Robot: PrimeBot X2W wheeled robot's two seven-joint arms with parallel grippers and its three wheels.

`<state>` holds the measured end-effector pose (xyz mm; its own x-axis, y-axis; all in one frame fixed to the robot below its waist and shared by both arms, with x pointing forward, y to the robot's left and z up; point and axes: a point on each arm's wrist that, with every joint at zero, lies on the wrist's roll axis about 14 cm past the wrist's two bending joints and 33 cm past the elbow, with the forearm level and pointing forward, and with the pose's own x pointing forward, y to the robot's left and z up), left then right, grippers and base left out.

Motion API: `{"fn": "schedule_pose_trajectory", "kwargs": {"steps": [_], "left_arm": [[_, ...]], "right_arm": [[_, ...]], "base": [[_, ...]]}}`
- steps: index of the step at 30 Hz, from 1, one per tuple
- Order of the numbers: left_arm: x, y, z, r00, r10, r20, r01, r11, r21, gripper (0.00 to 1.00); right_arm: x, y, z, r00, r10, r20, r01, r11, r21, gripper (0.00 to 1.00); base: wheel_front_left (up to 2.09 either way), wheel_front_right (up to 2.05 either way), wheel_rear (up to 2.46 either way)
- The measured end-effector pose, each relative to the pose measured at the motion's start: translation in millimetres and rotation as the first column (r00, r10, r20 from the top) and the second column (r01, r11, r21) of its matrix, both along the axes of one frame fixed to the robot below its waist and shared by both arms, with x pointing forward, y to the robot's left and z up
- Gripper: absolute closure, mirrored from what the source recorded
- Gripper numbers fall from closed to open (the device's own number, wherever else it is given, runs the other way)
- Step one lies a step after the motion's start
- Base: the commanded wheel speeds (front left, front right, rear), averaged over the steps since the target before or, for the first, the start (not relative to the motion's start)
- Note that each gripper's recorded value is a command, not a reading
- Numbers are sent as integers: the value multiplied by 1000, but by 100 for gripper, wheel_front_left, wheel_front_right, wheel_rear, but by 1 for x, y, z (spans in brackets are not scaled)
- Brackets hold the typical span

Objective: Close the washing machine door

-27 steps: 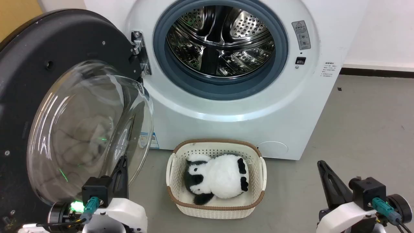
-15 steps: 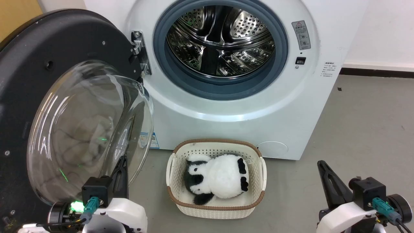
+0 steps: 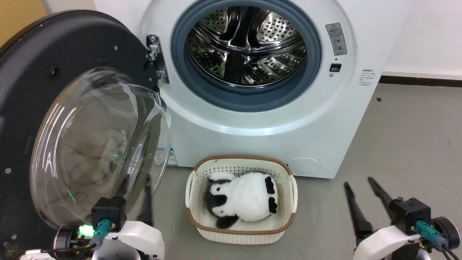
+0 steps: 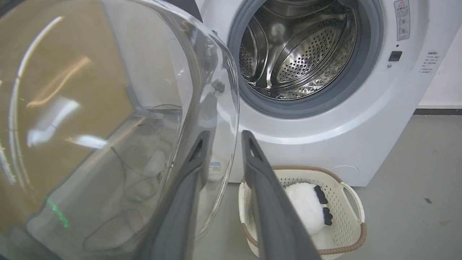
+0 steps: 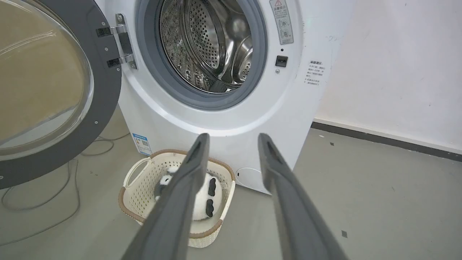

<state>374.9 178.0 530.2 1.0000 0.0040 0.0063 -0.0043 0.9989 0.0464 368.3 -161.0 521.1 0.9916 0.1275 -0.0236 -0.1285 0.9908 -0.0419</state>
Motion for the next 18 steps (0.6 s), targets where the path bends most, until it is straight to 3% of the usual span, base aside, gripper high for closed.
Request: {"fn": "schedule_pose_trajectory", "kwargs": {"steps": [10, 11, 12, 13, 14, 18], "left_arm": [[0, -3, 0, 1000, 1, 7, -1, 1000, -1, 0], [0, -3, 0, 1000, 2, 9, -2, 1000, -1, 15], [0, -3, 0, 1000, 3, 12, -3, 1000, -1, 56], [0, -3, 0, 1000, 4, 12, -4, 1000, -3, 90], [0, -3, 0, 1000, 6, 13, -6, 1000, -4, 100], [0, -4, 1, 1000, 8, 21, -7, 1000, -7, 100]], "right_arm": [[0, -3, 0, 1000, -8, 7, 8, 1000, 13, 0], [0, -3, 1, 1000, -9, 8, 9, 1000, 14, 0], [0, -3, 1, 1000, -10, 11, 9, 1000, 18, 0], [0, -4, 1, 1000, -11, 14, 11, 1000, 21, 0], [1, -4, 1, 1000, -12, 15, 11, 1000, 22, 0], [1, -5, 2, 1000, -15, 23, 15, 999, 31, 0]], "base": [[0, 0, 0], [0, 0, 0], [0, 0, 0], [0, 0, 0], [0, 0, 0], [0, 0, 0]]}}
